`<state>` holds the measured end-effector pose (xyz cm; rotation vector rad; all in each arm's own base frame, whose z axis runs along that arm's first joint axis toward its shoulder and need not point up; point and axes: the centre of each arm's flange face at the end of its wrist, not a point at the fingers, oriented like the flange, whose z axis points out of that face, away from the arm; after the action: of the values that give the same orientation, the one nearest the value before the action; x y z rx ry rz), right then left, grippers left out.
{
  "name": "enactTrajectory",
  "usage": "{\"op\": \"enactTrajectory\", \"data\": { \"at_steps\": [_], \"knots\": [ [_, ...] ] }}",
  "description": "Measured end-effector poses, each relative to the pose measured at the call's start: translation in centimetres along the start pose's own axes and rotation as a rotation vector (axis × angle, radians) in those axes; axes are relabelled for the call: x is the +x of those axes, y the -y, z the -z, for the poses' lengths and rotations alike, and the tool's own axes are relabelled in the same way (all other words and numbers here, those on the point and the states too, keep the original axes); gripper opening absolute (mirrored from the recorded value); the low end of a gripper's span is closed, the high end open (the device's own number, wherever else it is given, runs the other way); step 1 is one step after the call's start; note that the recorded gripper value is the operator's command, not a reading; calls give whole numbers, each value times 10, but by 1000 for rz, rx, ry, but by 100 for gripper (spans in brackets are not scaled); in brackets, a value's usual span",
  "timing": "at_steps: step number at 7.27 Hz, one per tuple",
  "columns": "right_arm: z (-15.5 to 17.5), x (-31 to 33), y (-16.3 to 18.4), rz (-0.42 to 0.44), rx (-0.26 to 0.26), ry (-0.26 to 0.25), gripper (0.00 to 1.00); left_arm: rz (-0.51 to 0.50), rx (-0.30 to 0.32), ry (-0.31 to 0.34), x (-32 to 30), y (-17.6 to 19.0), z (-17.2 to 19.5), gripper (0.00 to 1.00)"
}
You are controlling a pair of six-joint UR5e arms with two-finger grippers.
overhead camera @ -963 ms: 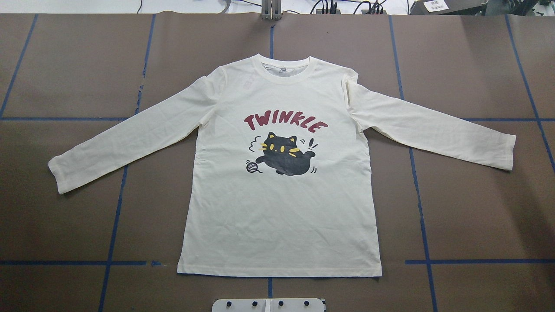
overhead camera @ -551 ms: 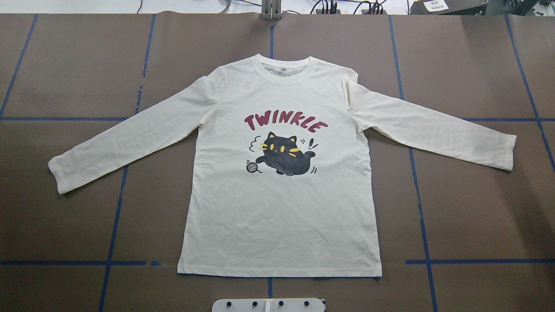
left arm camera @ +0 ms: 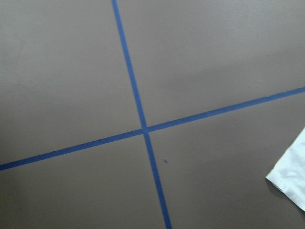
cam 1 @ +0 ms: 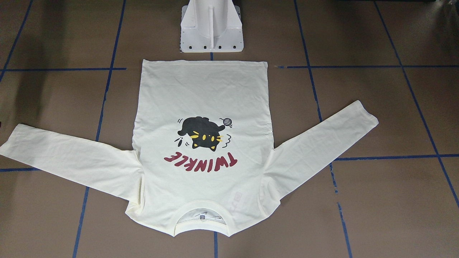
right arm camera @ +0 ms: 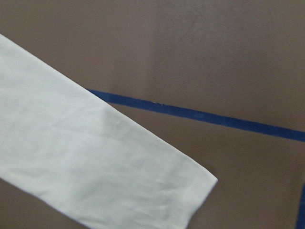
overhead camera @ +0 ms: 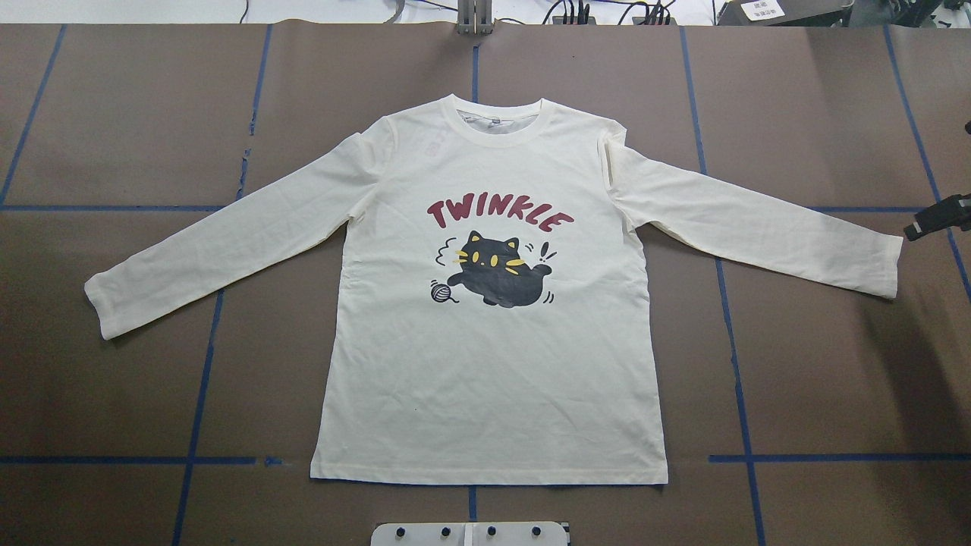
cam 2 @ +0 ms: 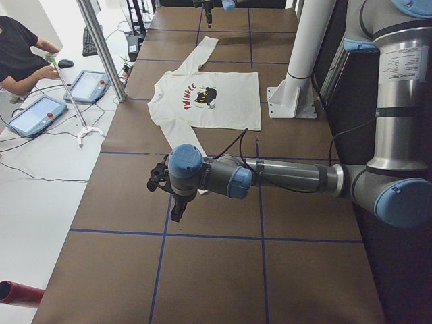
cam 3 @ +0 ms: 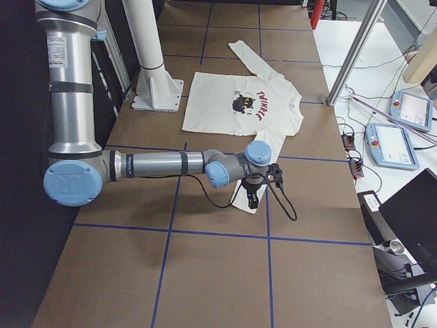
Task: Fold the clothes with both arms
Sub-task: 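Move the right gripper to the sleeve cuff farthest from the left arm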
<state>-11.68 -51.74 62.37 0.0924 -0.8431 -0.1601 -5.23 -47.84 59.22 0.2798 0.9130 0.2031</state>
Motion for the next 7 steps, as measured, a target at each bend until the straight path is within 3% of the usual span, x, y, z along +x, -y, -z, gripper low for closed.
{"op": "enactTrajectory", "data": {
  "at_steps": [1,3,7],
  "knots": [
    [-29,-15,11,-43,9,17,98,-8,7,-33,5,1,-2,100],
    [-65,-27,15,-107,12,-5,92,9,6,-54,13,3,-5,100],
    [-56,4,15,-165,60,-68,85,24,4,-62,20,5,-10,100]
  ]
}}
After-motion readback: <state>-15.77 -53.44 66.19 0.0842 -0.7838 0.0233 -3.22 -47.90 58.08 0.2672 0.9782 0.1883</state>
